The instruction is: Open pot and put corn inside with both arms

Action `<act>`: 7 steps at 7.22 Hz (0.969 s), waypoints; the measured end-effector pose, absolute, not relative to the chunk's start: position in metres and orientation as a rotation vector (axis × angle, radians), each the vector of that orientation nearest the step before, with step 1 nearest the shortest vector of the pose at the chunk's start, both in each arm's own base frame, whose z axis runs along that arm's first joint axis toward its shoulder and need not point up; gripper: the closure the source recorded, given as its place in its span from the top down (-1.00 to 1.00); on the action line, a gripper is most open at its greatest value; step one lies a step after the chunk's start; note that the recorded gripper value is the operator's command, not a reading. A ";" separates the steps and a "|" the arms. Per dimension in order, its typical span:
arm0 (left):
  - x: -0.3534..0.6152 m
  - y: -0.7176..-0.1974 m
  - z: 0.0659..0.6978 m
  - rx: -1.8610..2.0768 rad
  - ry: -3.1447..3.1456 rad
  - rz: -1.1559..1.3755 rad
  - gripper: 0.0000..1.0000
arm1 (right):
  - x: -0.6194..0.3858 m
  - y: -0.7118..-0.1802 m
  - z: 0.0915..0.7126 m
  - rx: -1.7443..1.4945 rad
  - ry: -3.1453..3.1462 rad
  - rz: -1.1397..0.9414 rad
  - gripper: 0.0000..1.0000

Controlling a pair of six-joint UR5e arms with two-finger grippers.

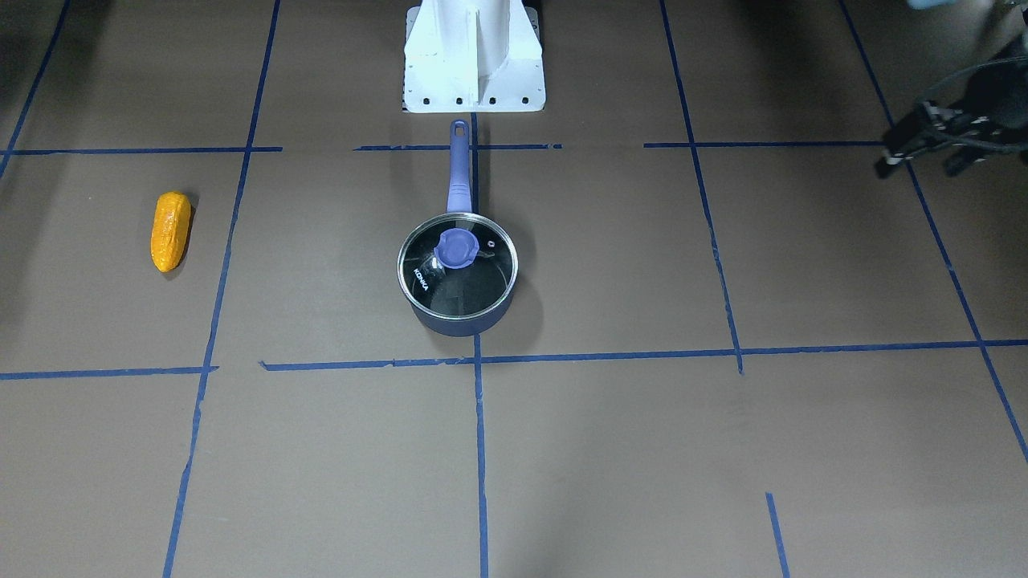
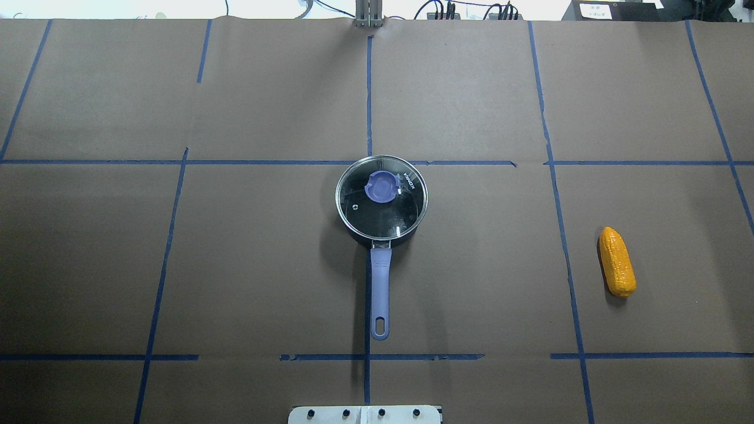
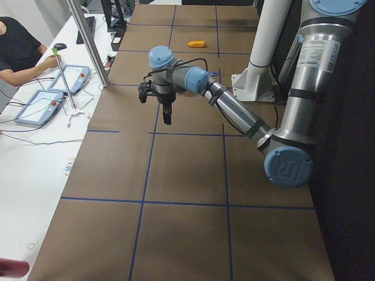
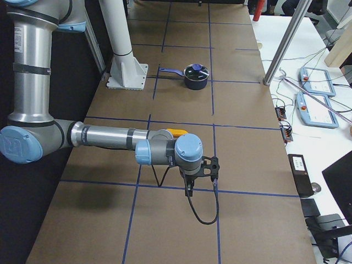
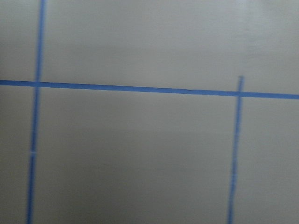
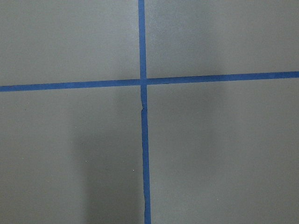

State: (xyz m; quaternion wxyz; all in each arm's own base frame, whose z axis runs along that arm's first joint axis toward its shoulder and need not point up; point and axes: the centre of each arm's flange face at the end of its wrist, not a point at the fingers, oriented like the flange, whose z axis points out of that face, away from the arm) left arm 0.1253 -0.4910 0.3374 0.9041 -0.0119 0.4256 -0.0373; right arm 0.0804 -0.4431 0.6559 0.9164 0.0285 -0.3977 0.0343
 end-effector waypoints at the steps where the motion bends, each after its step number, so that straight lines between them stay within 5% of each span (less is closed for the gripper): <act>1: 0.169 -0.490 0.303 -0.040 0.887 -0.088 1.00 | 0.080 -0.445 0.654 0.062 -0.819 0.069 0.99; 7: 0.413 -0.487 0.105 -0.111 0.852 -0.159 1.00 | 0.079 -0.455 0.642 0.080 -0.820 0.066 0.99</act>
